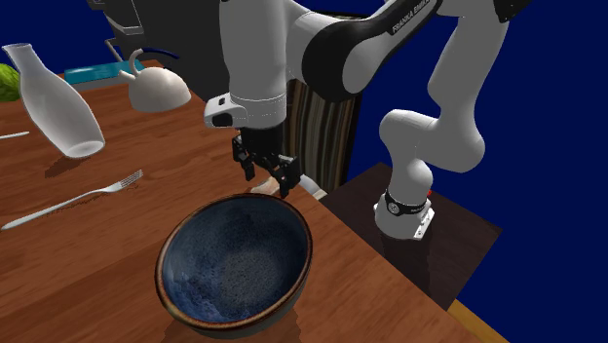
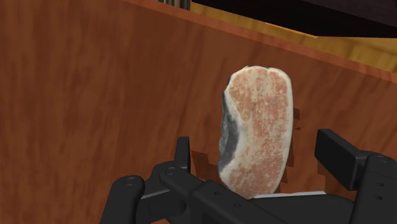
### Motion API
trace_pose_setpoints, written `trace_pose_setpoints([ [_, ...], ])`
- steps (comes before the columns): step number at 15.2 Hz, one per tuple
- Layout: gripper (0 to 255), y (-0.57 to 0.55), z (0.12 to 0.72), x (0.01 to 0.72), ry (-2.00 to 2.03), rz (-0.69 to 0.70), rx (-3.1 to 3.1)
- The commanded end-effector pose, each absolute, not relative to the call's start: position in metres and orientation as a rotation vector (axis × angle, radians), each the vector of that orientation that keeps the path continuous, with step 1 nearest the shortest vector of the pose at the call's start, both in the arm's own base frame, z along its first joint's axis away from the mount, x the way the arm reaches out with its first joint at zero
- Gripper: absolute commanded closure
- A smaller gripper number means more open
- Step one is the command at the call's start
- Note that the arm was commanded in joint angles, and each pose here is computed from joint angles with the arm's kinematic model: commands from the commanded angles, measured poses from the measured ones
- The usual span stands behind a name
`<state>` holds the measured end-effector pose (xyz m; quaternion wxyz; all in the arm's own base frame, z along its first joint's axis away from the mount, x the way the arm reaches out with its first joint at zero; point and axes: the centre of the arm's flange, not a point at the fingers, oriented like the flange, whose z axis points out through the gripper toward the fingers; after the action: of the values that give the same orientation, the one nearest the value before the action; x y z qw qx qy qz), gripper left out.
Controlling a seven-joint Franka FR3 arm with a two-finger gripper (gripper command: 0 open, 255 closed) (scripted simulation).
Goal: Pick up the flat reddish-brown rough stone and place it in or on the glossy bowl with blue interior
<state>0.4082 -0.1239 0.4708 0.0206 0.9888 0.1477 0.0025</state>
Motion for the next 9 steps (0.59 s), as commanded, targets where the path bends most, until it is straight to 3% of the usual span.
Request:
trace_pose_setpoints([
  [1,0,-0.1239,0.4708,0.4082,0.458,0.008,3.066],
  [2,255,-0.1239,0.4708,0.4082,0.458,0.008,3.066],
  [9,255,-0.1239,0.4708,0.4082,0.458,0.008,3.066],
])
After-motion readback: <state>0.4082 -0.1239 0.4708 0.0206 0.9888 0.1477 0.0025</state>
